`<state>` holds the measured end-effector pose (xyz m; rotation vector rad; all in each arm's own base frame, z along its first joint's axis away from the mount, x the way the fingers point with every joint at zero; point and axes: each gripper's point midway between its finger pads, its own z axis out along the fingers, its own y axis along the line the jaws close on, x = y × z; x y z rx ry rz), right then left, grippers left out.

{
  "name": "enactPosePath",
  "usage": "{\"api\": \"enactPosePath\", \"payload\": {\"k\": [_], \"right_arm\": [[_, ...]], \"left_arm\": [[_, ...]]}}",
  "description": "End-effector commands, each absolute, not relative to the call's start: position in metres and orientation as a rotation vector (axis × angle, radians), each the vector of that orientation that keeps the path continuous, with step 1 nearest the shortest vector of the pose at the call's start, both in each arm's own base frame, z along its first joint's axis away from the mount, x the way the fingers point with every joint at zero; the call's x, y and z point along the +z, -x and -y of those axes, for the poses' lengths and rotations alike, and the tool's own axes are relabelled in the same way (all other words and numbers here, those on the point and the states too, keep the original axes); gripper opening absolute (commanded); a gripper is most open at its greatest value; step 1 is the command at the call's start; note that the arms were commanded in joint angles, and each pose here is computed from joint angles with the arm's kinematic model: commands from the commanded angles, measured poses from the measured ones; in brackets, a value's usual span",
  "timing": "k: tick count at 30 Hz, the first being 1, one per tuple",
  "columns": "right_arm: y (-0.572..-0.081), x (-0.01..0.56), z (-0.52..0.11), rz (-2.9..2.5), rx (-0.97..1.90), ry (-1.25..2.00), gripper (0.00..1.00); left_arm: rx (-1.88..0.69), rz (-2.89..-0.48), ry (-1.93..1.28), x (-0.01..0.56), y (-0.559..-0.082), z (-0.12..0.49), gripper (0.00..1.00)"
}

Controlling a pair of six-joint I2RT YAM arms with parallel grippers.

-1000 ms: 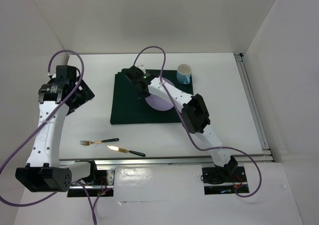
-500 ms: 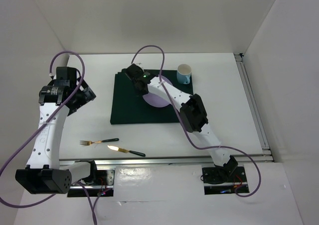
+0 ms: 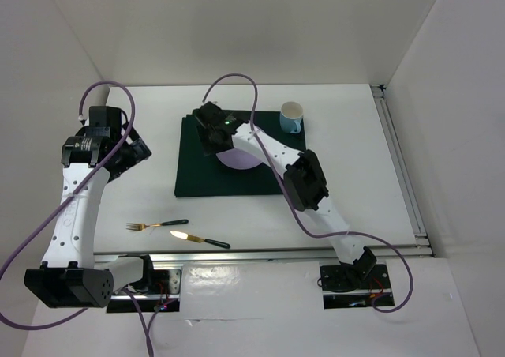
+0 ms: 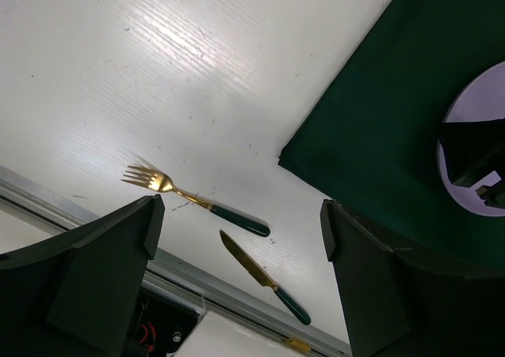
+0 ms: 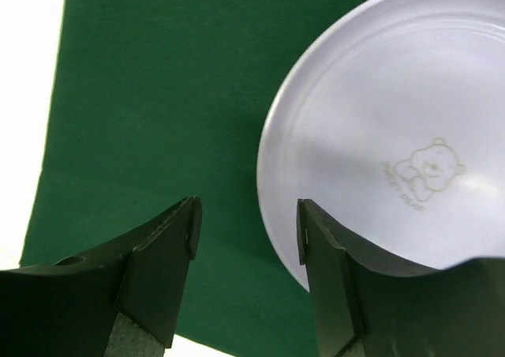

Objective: Set the dinner table for one person

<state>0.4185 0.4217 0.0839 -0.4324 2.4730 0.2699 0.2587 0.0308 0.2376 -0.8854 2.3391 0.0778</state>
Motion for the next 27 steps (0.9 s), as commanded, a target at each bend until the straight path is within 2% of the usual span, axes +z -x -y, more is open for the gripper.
{"api": "enactPosePath", "payload": {"k": [1,2,5,8,9,11,12,15,16,19,23,27], "right_arm": [[-0.425,0.147,-0.439,-2.346,0.420,0.404,0.63],[-0.424,0.173,-0.438,-2.309,0.447,0.392,0.63],[-0.419,0.198,-0.421,-2.300,0.473,0.377,0.63],[-0.392,0.216,-0.404,-2.291,0.518,0.425,0.56],[-0.366,0.214,-0.403,-2.298,0.570,0.505,0.56],[-0.333,0.207,-0.406,-2.281,0.605,0.641,0.56],[-0.297,0.196,-0.410,-2.269,0.628,0.742,0.58],[-0.241,0.188,-0.417,-2.173,0.666,0.949,0.66],[-0.205,0.157,-0.416,-2.202,0.661,1.065,0.67],[-0.154,0.127,-0.415,-2.193,0.643,1.218,0.71],[-0.117,0.100,-0.422,-2.182,0.632,1.347,0.73],[-0.106,0.080,-0.431,-2.155,0.613,1.414,0.80]], "left_arm": [[0.098,-2.287,0.851,0.253,-0.260,-0.038,1.00],[0.098,-2.287,0.851,0.253,-0.260,-0.038,1.00],[0.116,-2.295,0.844,0.253,-0.260,-0.039,1.00],[0.116,-2.290,0.832,0.256,-0.260,-0.040,1.00],[0.117,-2.290,0.832,0.256,-0.260,-0.040,1.00],[0.117,-2.290,0.832,0.256,-0.260,-0.040,1.00],[0.127,-2.287,0.835,0.256,-0.260,-0.041,1.00],[0.122,-2.266,0.821,0.265,-0.262,-0.042,1.00],[0.126,-2.276,0.823,0.263,-0.264,-0.042,1.00],[0.114,-2.282,0.819,0.265,-0.265,-0.040,1.00],[0.103,-2.285,0.816,0.265,-0.266,-0.039,1.00],[0.055,-2.310,0.804,0.261,-0.266,-0.031,1.00]]}}
